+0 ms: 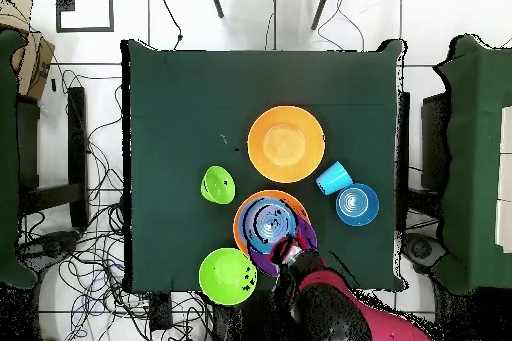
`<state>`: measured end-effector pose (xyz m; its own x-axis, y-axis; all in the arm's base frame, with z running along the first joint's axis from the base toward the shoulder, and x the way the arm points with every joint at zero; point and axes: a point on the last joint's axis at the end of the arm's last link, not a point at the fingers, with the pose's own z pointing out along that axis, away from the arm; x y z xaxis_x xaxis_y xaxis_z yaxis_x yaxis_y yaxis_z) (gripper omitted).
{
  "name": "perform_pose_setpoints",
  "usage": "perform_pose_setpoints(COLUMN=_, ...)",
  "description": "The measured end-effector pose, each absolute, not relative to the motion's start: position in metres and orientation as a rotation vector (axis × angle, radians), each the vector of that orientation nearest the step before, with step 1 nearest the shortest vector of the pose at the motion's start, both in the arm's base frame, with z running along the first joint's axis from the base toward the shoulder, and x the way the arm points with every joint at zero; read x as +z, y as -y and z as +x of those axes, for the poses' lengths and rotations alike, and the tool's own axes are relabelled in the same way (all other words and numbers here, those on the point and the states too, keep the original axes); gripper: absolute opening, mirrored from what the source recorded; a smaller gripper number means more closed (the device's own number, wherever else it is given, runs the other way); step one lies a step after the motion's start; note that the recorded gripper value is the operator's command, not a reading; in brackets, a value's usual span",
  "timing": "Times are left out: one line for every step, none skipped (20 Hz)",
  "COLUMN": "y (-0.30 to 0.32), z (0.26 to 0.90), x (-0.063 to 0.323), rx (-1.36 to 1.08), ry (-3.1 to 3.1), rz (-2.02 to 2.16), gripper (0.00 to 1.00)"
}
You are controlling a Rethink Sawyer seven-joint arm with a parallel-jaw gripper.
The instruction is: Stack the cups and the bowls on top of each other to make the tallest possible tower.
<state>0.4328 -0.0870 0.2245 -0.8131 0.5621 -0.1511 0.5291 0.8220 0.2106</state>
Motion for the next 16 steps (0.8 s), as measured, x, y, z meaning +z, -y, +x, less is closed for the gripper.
perform_pose_setpoints(y=0.0884, z=0.4328, x=0.2247, rx=0.236, ry=-2.798, rz=0.846, gripper=0.0)
perform_pose_setpoints(y=0.089, z=0.4328, x=0.2247, rx=0.236, ry=-2.798, rz=0.845, gripper=0.0)
perform_pose_setpoints(y=0.0896, z=0.4328, x=0.2248, rx=0.237, ry=-2.798, rz=0.844, gripper=0.0)
perform_pose_setpoints(y=0.0903, z=0.4328, x=0.2249, rx=0.237, ry=-2.798, rz=0.844, gripper=0.0)
perform_pose_setpoints(y=0.0903, z=0.4328, x=0.225, rx=0.238, ry=-2.798, rz=0.842, gripper=0.0)
perform_pose_setpoints(y=0.0904, z=0.4329, x=0.225, rx=0.238, ry=-2.798, rz=0.841, gripper=0.0)
perform_pose_setpoints(y=0.0902, z=0.433, x=0.2251, rx=0.24, ry=-2.799, rz=0.837, gripper=0.0)
perform_pose_setpoints(y=0.0899, z=0.4333, x=0.2251, rx=0.241, ry=-2.8, rz=0.834, gripper=0.0)
perform_pose_setpoints(y=0.0896, z=0.4334, x=0.2251, rx=0.244, ry=-2.802, rz=0.83, gripper=0.0)
perform_pose_setpoints(y=0.0896, z=0.4334, x=0.2251, rx=0.246, ry=-2.802, rz=0.828, gripper=0.0)
perform_pose_setpoints(y=0.0902, z=0.4333, x=0.2249, rx=0.248, ry=-2.803, rz=0.829, gripper=0.0)
perform_pose_setpoints(y=0.0908, z=0.4332, x=0.2248, rx=0.25, ry=-2.803, rz=0.83, gripper=0.0)
perform_pose_setpoints(y=0.0912, z=0.433, x=0.2246, rx=0.252, ry=-2.803, rz=0.831, gripper=0.0)
perform_pose_setpoints(y=0.0915, z=0.4328, x=0.2244, rx=0.254, ry=-2.803, rz=0.832, gripper=0.0)
perform_pose_setpoints(y=0.0913, z=0.4313, x=0.2226, rx=0.266, ry=-2.809, rz=0.829, gripper=0.0)
perform_pose_setpoints(y=0.0909, z=0.4308, x=0.222, rx=0.269, ry=-2.811, rz=0.826, gripper=0.0)
